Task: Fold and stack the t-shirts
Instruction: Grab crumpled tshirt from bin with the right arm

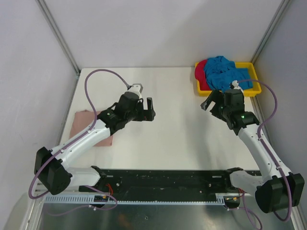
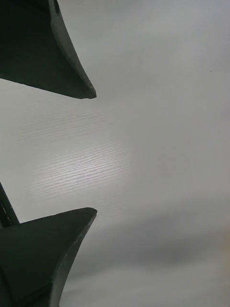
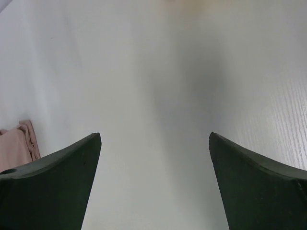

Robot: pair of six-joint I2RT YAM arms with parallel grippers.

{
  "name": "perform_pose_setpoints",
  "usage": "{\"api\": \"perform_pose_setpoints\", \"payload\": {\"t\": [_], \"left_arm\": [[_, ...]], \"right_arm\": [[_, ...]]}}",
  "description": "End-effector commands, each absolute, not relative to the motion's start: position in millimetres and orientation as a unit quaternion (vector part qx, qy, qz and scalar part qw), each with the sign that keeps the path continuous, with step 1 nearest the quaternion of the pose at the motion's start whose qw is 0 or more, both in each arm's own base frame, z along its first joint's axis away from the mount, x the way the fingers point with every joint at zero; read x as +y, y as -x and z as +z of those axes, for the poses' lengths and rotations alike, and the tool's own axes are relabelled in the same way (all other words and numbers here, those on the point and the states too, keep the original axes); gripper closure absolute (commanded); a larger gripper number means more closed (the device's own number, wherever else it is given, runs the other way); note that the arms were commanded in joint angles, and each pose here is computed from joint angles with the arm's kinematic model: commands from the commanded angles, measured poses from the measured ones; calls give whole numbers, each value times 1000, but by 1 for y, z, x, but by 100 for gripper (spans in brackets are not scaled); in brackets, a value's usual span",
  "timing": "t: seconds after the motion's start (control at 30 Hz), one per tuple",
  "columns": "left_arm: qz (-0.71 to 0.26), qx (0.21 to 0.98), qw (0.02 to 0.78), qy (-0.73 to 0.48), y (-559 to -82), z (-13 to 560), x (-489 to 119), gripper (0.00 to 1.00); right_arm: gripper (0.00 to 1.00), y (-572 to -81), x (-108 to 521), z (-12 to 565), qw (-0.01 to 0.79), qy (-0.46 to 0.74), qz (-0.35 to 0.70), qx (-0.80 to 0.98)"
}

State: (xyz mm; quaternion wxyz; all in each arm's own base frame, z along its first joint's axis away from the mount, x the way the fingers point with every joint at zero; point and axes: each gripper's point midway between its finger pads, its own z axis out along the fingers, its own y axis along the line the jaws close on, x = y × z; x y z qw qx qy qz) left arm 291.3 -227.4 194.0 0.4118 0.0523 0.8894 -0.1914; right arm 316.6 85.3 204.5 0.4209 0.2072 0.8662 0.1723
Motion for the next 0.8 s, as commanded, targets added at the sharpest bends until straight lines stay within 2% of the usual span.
{"api": "perform_pose_setpoints", "payload": {"t": [0.0,0.2,0.4,0.77], "left_arm": [[-209,871,439,-70,-299,221,-237,1],[-222,868,432,-100,-294,222,-243,0],[-236,869,420,-114,-289,219,-249,1],[-248,875,394,-131,-282,205,-255,1]], "right_arm": [[1,-334,83,233,462,-204,168,847],[1,-352,82,234,465,-212,157,845],[1,-391,72,228,467,-233,140,841],[1,-503,-18,202,499,-305,58,809]]}}
